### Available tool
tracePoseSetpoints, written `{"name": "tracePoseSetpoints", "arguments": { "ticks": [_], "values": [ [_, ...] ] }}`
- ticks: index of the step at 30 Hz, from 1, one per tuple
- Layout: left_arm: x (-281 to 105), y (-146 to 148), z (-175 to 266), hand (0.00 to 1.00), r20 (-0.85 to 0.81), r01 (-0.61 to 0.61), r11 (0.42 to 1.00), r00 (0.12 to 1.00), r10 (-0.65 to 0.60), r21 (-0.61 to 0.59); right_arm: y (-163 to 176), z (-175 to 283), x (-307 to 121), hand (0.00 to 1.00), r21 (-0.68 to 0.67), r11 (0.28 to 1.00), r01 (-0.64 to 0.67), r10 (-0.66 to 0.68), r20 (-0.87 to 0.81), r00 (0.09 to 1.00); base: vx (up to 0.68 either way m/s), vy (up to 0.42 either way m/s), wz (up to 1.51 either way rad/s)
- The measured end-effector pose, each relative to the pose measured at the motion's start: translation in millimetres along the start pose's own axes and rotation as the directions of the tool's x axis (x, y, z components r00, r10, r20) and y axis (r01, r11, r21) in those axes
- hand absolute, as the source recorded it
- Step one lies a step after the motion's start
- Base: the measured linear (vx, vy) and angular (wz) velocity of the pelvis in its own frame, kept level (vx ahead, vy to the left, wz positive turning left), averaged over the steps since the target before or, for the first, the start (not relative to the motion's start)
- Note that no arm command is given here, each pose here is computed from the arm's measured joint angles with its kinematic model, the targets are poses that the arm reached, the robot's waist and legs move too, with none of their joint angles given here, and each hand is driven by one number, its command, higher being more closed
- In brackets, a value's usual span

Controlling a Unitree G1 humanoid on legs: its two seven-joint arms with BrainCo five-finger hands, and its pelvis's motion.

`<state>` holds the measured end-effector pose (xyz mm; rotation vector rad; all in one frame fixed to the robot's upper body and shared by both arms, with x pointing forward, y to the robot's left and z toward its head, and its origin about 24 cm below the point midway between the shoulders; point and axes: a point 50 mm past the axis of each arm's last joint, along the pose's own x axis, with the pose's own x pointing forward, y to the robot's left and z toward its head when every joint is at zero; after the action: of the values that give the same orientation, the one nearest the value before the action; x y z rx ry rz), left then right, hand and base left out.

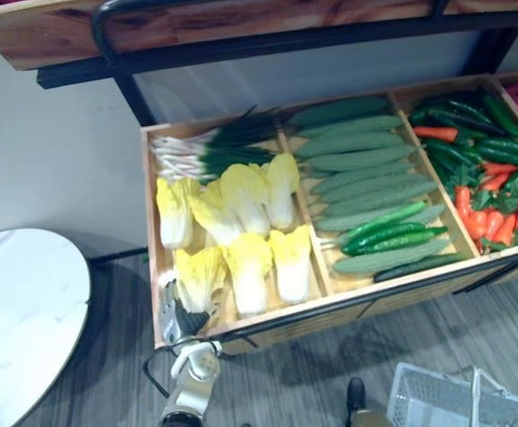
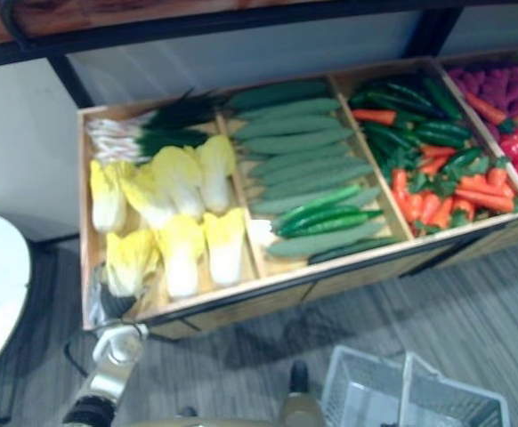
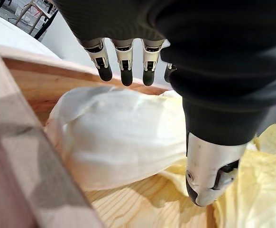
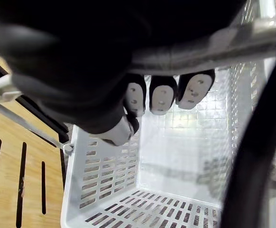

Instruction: Pick vegetable in the basket

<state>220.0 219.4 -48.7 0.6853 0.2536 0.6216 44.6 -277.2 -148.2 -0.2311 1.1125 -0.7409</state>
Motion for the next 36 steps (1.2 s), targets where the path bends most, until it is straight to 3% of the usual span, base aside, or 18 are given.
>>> {"name": "tracePoseSetpoints", "arguments": {
  "ticks": [16, 17, 27, 36],
  "values": [
    [17.4, -2.1, -4.1, 0.00, -0.027, 0.031, 0.998, 0.999, -0.030, 0.060, 0.2, 19.7, 5.2, 1.00, -0.007, 1.000, -0.001, 0.002, 0.053, 0.999, 0.00, -0.012, -0.03],
    [18.3, -2.0, -6.2, 1.00, -0.036, 0.033, 0.997, 0.999, -0.030, 0.068, 0.1, 19.7, 5.2, 1.00, -0.007, 1.000, -0.001, 0.001, 0.053, 0.999, 0.00, 0.000, 0.00],
    [25.5, -1.5, -17.8, 1.00, -0.101, 0.068, 0.990, 0.993, -0.056, 0.123, -3.8, 22.1, 8.3, 1.00, -0.010, 1.000, 0.009, -0.009, 0.045, 0.999, -0.03, -0.026, -0.03],
    [27.5, -2.7, -9.6, 1.00, -0.077, 0.100, 0.990, 0.993, -0.093, 0.099, -8.3, 20.3, 9.5, 1.00, -0.013, 1.000, 0.019, -0.019, 0.035, 0.999, -0.01, -0.020, 0.07]
  ]
}}
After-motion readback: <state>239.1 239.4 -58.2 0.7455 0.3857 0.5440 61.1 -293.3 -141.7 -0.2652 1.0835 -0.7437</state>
